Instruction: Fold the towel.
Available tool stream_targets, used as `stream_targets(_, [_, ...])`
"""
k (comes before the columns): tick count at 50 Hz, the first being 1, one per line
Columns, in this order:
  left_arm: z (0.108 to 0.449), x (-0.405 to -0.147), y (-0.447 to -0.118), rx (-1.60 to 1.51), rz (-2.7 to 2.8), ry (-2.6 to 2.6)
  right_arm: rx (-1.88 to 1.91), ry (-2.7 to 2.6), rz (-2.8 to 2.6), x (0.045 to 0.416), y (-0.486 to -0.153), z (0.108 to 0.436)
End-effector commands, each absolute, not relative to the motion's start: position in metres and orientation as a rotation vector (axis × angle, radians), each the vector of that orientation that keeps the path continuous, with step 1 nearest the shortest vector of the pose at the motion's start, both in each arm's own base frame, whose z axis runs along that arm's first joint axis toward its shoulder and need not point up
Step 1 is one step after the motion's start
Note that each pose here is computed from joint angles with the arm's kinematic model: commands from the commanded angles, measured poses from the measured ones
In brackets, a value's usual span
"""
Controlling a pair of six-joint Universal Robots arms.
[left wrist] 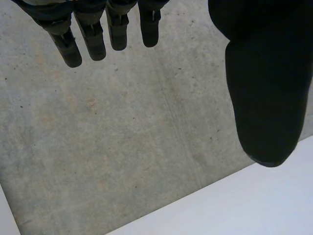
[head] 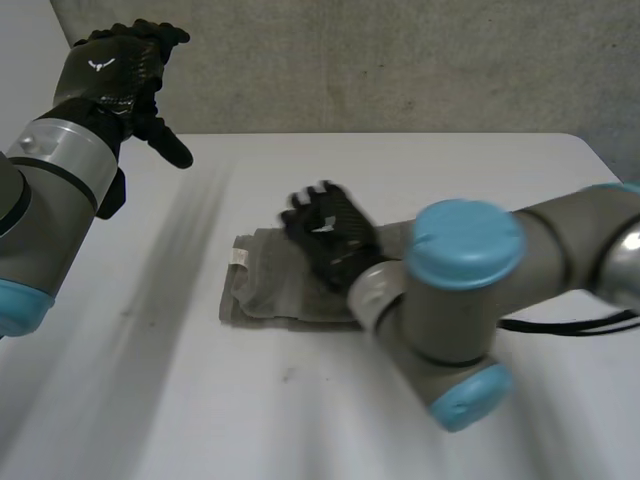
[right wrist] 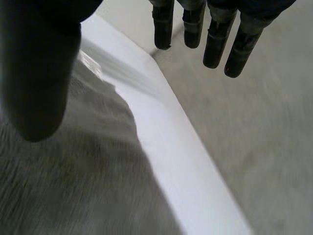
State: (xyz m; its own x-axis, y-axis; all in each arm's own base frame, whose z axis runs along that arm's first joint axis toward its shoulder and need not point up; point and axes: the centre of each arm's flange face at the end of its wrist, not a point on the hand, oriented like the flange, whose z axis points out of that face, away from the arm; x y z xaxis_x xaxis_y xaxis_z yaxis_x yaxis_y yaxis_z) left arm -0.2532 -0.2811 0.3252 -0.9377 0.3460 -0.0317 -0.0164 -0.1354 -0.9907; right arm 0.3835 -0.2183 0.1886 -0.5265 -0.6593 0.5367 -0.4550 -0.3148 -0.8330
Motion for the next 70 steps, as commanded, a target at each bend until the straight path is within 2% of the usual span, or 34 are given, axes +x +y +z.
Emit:
stream_targets(1, [0.323,-0.254,-0.281,-0.377,2.16,-1.893,-1.154,2.069,-1.785,0.325,-0.249,0.162])
stream_targets(8, [0.313,-0.258,-0.283,-0.391,2.133,-1.918,-1.109,2.24,-1.708,0.291,-0.261,0.133])
stream_targets(21, [0.288,-0.285,-0.266,-0.607,2.002,-2.032,-1.131,2.355,-1.702,0.274,-0.27,0.117])
stream_targets(27, [0.287,-0.295,-0.247,-0.7,1.873,-2.108,-1.213,2.366,-1.921,0.264,-0.284,0.14])
stream_targets(34, [0.292,-0.295,-0.241,-0.692,1.83,-2.129,-1.515,2.211,-2.146,0.277,-0.294,0.169])
stream_targets(36, [0.294,-0.295,-0.241,-0.684,1.834,-2.123,-1.787,2.01,-2.209,0.307,-0.281,0.174])
stream_targets(37, [0.296,-0.295,-0.241,-0.676,1.838,-2.116,-1.789,2.009,-2.21,0.307,-0.281,0.174])
stream_targets(38, [0.297,-0.295,-0.241,-0.668,1.839,-2.114,-1.945,1.862,-2.213,0.33,-0.267,0.17])
stream_targets(39, [0.297,-0.295,-0.241,-0.668,1.839,-2.114,-1.947,1.861,-2.213,0.33,-0.267,0.17])
stream_targets(41, [0.298,-0.295,-0.241,-0.662,1.84,-2.111,-2.225,1.565,-2.181,0.367,-0.238,0.155])
stream_targets(42, [0.298,-0.294,-0.242,-0.655,1.838,-2.112,-2.226,1.563,-2.181,0.367,-0.238,0.155])
stream_targets(44, [0.298,-0.294,-0.241,-0.65,1.839,-2.111,-2.364,1.318,-2.117,0.393,-0.208,0.137])
stream_targets(47, [0.297,-0.294,-0.241,-0.651,1.834,-2.116,-2.375,1.226,-2.061,0.402,-0.191,0.126])
stream_targets(49, [0.296,-0.294,-0.242,-0.652,1.831,-2.119,-2.386,1.051,-1.972,0.415,-0.157,0.112])
stream_targets(51, [0.295,-0.294,-0.242,-0.651,1.829,-2.12,-2.387,0.998,-1.941,0.417,-0.147,0.108])
stream_targets(58, [0.293,-0.295,-0.244,-0.648,1.833,-2.113,-2.352,1.062,-1.924,0.41,-0.145,0.111])
stream_targets(61, [0.291,-0.296,-0.246,-0.644,1.842,-2.106,-2.192,1.229,-1.961,0.402,-0.161,0.131])
stream_targets(63, [0.29,-0.296,-0.247,-0.643,1.846,-2.102,-1.869,1.434,-2.013,0.387,-0.186,0.162])
stream_targets(64, [0.289,-0.297,-0.247,-0.642,1.853,-2.093,-1.867,1.435,-2.013,0.387,-0.186,0.162])
stream_targets(65, [0.288,-0.298,-0.247,-0.64,1.857,-2.088,-1.666,1.517,-2.034,0.378,-0.196,0.183])
stream_targets(66, [0.288,-0.298,-0.247,-0.64,1.857,-2.088,-1.664,1.518,-2.035,0.378,-0.196,0.183])
stream_targets(68, [0.286,-0.298,-0.248,-0.636,1.864,-2.081,-1.307,1.643,-2.01,0.359,-0.213,0.21])
stream_targets(69, [0.285,-0.299,-0.25,-0.631,1.875,-2.071,-1.305,1.644,-2.01,0.359,-0.214,0.21])
stream_targets(70, [0.283,-0.3,-0.25,-0.63,1.881,-2.062,-1.149,1.708,-1.98,0.347,-0.226,0.215])
